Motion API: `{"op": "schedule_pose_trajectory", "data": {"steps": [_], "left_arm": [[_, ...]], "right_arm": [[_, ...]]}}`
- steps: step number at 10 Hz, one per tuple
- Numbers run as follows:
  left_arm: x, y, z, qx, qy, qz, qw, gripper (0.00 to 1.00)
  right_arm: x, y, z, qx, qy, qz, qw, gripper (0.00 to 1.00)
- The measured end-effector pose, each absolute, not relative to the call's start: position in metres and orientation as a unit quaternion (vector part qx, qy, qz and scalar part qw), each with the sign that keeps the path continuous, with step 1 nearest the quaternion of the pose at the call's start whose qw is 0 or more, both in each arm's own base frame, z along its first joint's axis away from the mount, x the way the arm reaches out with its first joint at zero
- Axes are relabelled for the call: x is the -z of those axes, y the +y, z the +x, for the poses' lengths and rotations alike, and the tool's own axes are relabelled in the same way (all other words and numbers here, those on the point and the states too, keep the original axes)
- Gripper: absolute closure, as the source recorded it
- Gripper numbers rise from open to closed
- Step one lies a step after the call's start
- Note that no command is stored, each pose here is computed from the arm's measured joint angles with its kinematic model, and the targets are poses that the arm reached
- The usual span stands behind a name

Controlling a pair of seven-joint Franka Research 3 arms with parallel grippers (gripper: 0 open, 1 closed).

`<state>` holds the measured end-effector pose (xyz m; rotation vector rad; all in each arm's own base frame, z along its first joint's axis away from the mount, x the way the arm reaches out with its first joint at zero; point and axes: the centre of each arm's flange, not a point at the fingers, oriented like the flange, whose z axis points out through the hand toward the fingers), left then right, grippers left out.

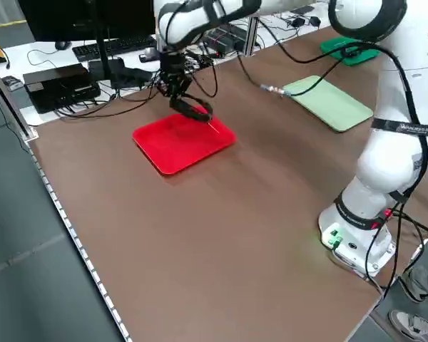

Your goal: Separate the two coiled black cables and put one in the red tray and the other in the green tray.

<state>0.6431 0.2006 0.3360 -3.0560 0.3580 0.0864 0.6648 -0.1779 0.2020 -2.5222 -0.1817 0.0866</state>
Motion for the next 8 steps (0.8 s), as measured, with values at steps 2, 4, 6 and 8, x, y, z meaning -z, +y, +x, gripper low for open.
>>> {"op": "schedule_pose_trajectory", "data": {"steps": [2,4,6,8], "left_arm": [[-0.313,0.208,0.649,-0.025,0.114,-0.993,0.025,0.83],[-0.314,0.205,0.654,-0.015,0.108,-0.994,0.016,0.64],[-0.336,0.203,0.661,0.005,0.099,-0.995,0.02,0.36],[-0.389,0.186,0.663,0.04,0.065,-0.997,0.012,0.04]], "right_arm": [[-0.213,-0.183,0.67,-0.026,-0.091,-0.952,0.29,0.09],[-0.237,-0.212,0.671,-0.007,-0.12,-0.952,0.281,0.0],[-0.276,-0.247,0.667,0.012,-0.122,-0.955,0.271,0.0],[-0.358,-0.258,0.665,0.029,-0.12,-0.97,0.209,0.0]]}}
